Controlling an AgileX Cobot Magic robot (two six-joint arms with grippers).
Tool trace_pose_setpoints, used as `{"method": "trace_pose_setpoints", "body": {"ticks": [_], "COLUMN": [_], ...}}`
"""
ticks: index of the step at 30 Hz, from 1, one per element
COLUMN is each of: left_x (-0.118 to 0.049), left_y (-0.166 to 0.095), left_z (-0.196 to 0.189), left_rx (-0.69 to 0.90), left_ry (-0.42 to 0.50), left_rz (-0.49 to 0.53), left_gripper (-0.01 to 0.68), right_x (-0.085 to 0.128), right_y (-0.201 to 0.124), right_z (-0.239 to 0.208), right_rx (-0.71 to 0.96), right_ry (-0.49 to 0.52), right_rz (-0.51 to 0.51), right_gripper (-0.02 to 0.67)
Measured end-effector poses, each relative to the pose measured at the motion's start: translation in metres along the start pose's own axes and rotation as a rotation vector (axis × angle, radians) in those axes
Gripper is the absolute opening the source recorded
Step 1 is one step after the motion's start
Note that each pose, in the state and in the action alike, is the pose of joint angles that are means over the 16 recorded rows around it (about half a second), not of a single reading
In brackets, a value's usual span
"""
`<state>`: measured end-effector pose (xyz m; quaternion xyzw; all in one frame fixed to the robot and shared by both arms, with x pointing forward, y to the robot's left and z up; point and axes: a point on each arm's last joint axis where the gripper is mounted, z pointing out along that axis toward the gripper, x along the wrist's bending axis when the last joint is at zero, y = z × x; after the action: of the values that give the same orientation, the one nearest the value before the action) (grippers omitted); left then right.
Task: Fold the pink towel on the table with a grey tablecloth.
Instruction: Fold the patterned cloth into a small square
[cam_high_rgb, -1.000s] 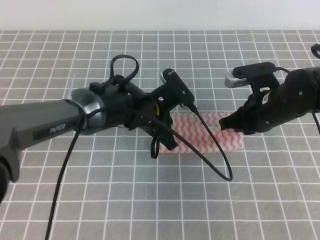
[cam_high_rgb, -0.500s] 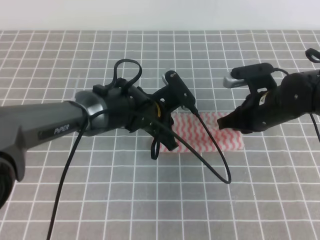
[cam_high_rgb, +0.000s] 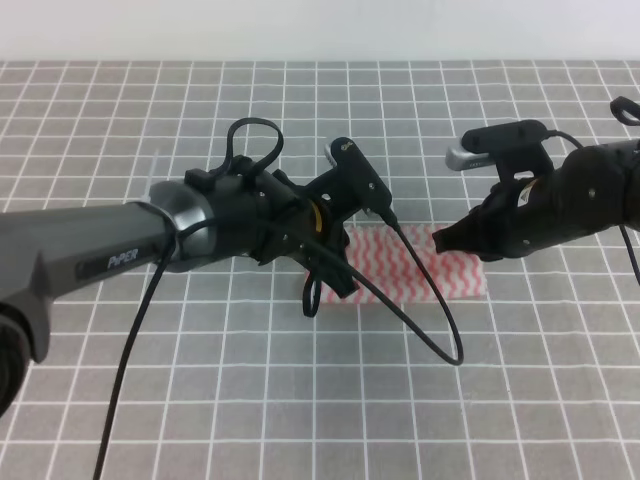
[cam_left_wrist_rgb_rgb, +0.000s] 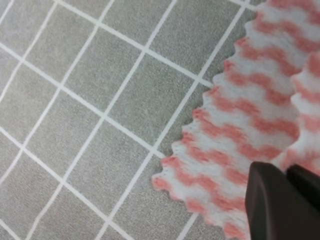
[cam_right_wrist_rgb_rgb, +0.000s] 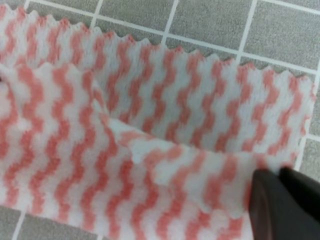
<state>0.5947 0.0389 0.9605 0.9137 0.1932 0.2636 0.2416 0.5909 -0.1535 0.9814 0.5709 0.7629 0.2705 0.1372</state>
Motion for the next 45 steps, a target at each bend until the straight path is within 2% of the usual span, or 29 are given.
{"method": "trace_pose_setpoints", "body": {"ticks": [14,32,45], "left_x": [0.005,0.003,0.003], "left_y": [-0.005,-0.006,-0.006], "left_z": [0.006,0.011,0.014], "left_rx": [-0.004,-0.01,-0.018], "left_ry": [0.009,0.008,0.009], "left_rz": [-0.05,-0.048,-0.047], "left_gripper": [0.0,-0.001,-0.001], "right_x": [0.0,-0.002,-0.012], "right_y": [0.003,0.001,0.003], "right_z": [0.0,0.014,0.015], "right_rx": [-0.034,-0.036,-0.057], "right_ry": [-0.002,-0.007,-0.022], "right_rz": [-0.003,-0.001,0.016], "right_gripper": [-0.016,-0.017,-0.017]}}
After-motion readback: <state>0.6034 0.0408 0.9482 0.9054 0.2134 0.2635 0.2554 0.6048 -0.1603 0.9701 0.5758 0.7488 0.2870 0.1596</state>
